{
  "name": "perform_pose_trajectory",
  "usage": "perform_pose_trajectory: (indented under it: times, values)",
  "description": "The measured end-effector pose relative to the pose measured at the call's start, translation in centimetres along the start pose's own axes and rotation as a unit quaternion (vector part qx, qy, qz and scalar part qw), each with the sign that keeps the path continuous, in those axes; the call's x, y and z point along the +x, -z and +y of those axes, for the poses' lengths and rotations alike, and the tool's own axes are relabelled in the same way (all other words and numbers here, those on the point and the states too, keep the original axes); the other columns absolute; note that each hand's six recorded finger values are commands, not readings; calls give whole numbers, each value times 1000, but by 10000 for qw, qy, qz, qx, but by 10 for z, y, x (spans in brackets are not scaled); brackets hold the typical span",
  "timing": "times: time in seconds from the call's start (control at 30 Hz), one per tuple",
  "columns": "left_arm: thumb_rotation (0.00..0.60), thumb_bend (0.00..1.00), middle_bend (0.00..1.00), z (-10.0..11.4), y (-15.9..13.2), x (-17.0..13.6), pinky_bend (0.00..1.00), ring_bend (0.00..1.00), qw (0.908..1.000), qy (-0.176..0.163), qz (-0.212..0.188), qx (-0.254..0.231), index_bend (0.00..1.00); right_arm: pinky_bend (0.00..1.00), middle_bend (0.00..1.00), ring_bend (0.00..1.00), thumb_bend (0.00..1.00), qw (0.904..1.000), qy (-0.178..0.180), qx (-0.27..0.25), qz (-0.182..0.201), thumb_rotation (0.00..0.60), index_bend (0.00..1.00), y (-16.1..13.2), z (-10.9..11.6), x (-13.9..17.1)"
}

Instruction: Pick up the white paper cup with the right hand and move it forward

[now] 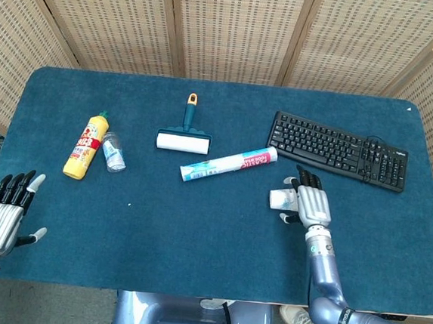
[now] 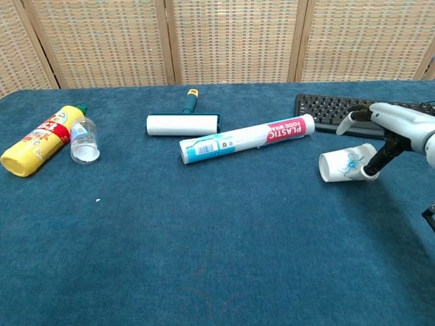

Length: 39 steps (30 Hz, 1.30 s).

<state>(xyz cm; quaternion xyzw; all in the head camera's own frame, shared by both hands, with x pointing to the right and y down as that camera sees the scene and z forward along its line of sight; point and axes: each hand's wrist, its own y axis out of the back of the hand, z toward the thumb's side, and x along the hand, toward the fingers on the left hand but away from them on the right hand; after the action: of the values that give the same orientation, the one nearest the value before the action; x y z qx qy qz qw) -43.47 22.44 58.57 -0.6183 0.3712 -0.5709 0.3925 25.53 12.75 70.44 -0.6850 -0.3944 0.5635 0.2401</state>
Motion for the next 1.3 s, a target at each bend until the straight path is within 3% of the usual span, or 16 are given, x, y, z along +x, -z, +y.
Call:
perform_pose_trajectory:
  times: [0.17,0.4,0.9,1.1,1.3]
  values:
    - [600,164,0,0,2,1,0,0,10000,21,34,-41,0,121,10,0,289,9996,-3,247,137,600,338,-18,-11,1]
    - [600,164,0,-2,3,2,0,0,9999,92,34,-106,0,132,28,0,289,9945,208,1019,121,600,360,-32,-22,-6]
    - [600,164,0,-3,-1,0,0,0,9998,138,-79,-152,0,151,75,0,290,9829,404,1792,-129,600,437,-26,-29,-15]
    - [600,165,0,-2,-4,-1,0,0,9996,137,-141,-193,0,167,116,0,288,9800,424,1934,-183,600,510,-23,-29,-14]
    - [600,165,0,-4,-4,-1,0,0,9996,172,-141,-190,0,168,123,0,286,9840,435,1720,-141,600,519,-26,-28,-12]
